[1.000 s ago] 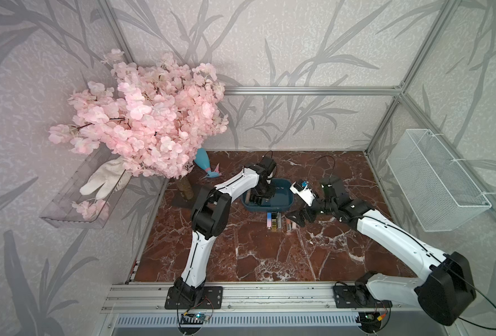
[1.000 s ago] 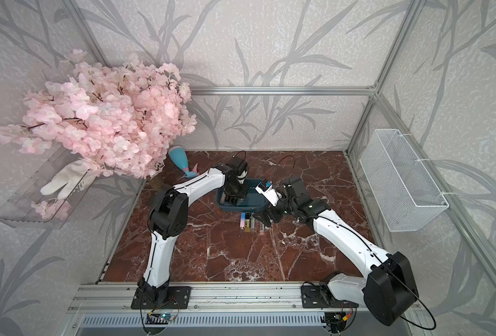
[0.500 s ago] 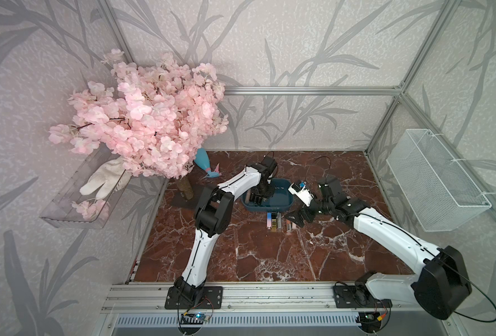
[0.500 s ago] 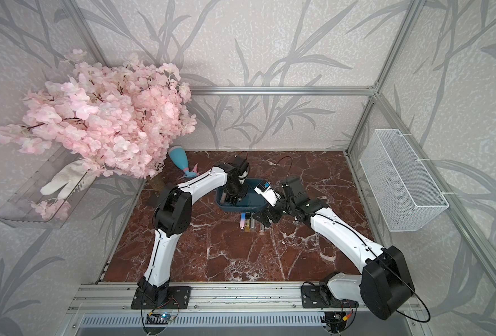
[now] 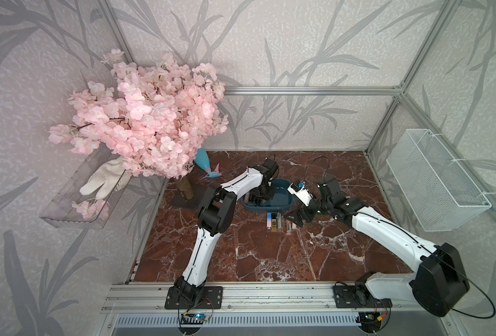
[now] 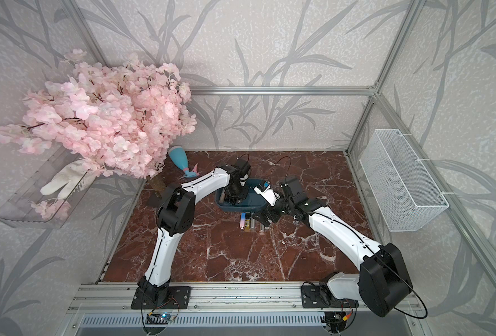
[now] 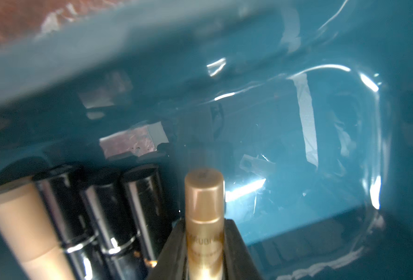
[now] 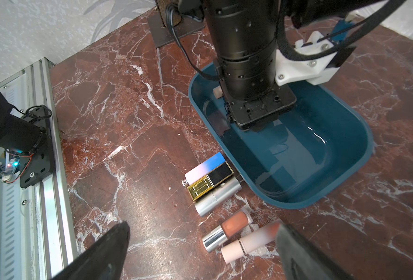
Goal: Put the lipstick into the storage box
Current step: Place the lipstick in the storage box.
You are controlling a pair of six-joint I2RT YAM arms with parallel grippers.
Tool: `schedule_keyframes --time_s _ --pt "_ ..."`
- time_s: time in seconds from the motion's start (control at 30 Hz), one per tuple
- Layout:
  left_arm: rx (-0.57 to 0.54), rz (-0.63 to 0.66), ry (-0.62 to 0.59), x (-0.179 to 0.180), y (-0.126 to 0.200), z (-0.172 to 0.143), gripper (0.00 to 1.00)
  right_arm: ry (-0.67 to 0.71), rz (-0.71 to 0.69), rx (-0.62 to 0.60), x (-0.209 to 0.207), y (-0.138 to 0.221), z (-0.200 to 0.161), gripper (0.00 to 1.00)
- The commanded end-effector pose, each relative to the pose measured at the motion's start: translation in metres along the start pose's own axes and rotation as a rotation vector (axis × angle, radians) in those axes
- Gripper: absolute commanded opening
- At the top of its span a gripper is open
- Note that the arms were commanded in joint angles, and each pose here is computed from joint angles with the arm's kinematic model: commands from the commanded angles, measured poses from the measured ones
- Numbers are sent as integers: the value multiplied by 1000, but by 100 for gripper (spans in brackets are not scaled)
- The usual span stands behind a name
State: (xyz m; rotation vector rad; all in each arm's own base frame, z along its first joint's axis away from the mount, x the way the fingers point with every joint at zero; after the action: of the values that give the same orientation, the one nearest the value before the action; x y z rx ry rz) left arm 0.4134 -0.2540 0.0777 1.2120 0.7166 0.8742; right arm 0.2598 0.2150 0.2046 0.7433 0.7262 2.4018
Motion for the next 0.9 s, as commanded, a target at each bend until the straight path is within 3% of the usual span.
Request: schedule_keyframes --time_s 0.0,0.87 --pt "29 38 -12 6 -1 -2 25 4 18 -24 4 0 11 99" --pt "0 49 -7 8 12 4 40 -8 22 -38 7 4 15 99"
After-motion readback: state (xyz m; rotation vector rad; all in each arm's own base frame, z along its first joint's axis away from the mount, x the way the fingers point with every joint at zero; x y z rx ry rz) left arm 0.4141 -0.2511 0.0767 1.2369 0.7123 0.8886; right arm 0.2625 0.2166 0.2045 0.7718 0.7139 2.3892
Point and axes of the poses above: each gripper's point midway between its finger pads, its own y axis back along the fingers, its own x axis along the line the jaws close on, z = x × y, the point moved 5 cm from there along y, back along the fingers, and after that the axes turned 13 degrees about -y, right-handed, at the moved point
